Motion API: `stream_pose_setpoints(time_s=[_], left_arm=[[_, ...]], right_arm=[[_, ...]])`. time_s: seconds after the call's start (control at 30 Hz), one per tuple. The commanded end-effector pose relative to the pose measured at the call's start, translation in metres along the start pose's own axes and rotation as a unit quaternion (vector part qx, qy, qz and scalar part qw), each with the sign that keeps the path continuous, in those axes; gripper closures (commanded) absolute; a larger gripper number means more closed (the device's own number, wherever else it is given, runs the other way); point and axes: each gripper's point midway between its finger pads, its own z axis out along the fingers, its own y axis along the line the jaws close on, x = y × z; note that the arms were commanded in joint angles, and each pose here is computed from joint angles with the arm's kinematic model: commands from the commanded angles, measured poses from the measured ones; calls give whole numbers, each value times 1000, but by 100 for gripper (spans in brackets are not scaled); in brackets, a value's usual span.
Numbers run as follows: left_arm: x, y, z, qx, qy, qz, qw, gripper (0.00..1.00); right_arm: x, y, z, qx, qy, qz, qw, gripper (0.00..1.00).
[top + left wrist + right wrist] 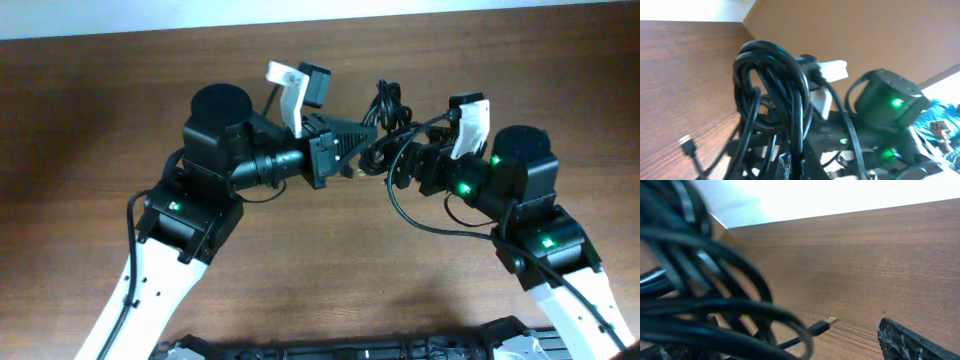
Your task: Untangle cables
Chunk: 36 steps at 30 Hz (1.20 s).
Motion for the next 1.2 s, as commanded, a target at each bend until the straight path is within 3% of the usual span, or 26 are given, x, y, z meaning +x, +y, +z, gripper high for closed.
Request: stream_pose_setpoints(time_s=[0.0, 0.2, 0.77, 1.17], left_arm=[[-3, -40, -7, 79, 5, 31, 996, 100], [-10, -65, -18, 133, -2, 67, 989, 100], [-60, -42, -100, 40, -112, 105, 987, 100], [-63, -31, -125, 3, -129, 92, 987, 100]], right_arm=[[-1, -16, 6, 43, 0, -3, 999, 1], [11, -44, 6, 114, 18, 6, 993, 1], [37, -61, -2, 159, 67, 18, 985, 1], [44, -64, -4, 167, 81, 21, 982, 1]])
